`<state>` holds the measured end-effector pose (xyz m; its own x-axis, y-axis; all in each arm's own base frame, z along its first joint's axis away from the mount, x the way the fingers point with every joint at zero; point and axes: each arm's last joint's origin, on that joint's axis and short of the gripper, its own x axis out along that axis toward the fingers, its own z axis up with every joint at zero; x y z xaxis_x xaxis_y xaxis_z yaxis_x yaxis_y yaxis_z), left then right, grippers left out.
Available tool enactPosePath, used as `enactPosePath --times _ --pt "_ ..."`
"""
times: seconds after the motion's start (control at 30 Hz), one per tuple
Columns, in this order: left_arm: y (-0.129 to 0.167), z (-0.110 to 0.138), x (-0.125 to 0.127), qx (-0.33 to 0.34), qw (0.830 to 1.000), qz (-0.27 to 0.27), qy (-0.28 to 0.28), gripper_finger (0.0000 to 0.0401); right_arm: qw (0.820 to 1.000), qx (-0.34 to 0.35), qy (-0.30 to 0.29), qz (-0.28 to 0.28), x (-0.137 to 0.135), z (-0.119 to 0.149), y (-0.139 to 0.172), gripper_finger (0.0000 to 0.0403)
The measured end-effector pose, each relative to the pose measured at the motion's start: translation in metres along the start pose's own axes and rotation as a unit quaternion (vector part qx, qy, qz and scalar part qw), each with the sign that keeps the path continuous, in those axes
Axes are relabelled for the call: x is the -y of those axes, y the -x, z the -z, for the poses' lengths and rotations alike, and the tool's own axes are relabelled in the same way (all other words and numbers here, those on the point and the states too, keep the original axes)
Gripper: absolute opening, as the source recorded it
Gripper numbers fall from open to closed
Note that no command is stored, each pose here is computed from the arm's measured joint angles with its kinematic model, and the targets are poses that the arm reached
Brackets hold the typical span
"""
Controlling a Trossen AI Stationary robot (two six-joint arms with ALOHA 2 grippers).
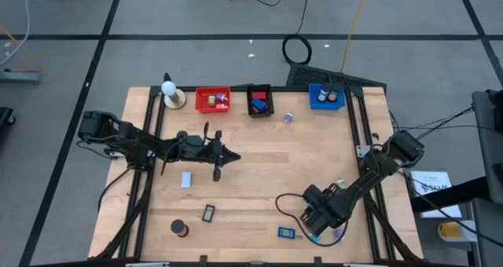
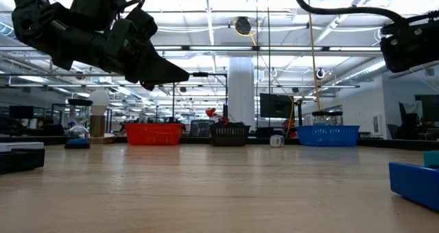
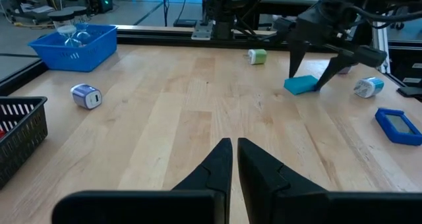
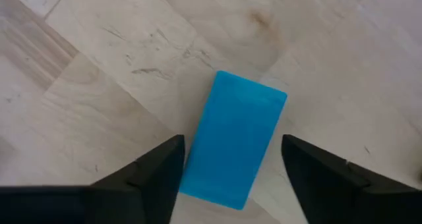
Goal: Pick & Place Office items
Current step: Put the light blue digital timer into the black bin
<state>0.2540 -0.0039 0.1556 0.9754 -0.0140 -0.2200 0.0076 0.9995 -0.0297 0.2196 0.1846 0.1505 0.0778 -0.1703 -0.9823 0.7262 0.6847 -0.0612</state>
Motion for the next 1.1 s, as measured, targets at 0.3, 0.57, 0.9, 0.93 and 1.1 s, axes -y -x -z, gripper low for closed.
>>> enactPosePath --times 0.3,0.57,0.9,0.93,1.1 --pt "0.0 0.0 0.0 0.0 1.0 0.0 0.0 0.0031 0.999 0.001 0.038 -0.01 -0.002 -0.003 0.0 0.0142" --pt "0.0 0.0 0.0 0.0 1.0 0.0 0.0 0.0031 0.997 0.031 0.075 -0.014 0.003 -0.031 0.004 0.0163" --pt "0.0 0.0 0.0 0.001 1.0 0.0 0.0 0.0031 0.973 0.086 0.215 -0.021 0.019 -0.128 -0.012 0.0155" --pt "0.0 0.0 0.0 0.001 1.0 0.0 0.0 0.0031 0.966 0.097 0.239 -0.026 0.021 -0.137 -0.014 0.0158" --pt "0.0 0.0 0.0 0.001 1.0 0.0 0.0 0.0031 0.94 0.115 0.317 -0.046 0.031 -0.171 -0.022 0.0161"
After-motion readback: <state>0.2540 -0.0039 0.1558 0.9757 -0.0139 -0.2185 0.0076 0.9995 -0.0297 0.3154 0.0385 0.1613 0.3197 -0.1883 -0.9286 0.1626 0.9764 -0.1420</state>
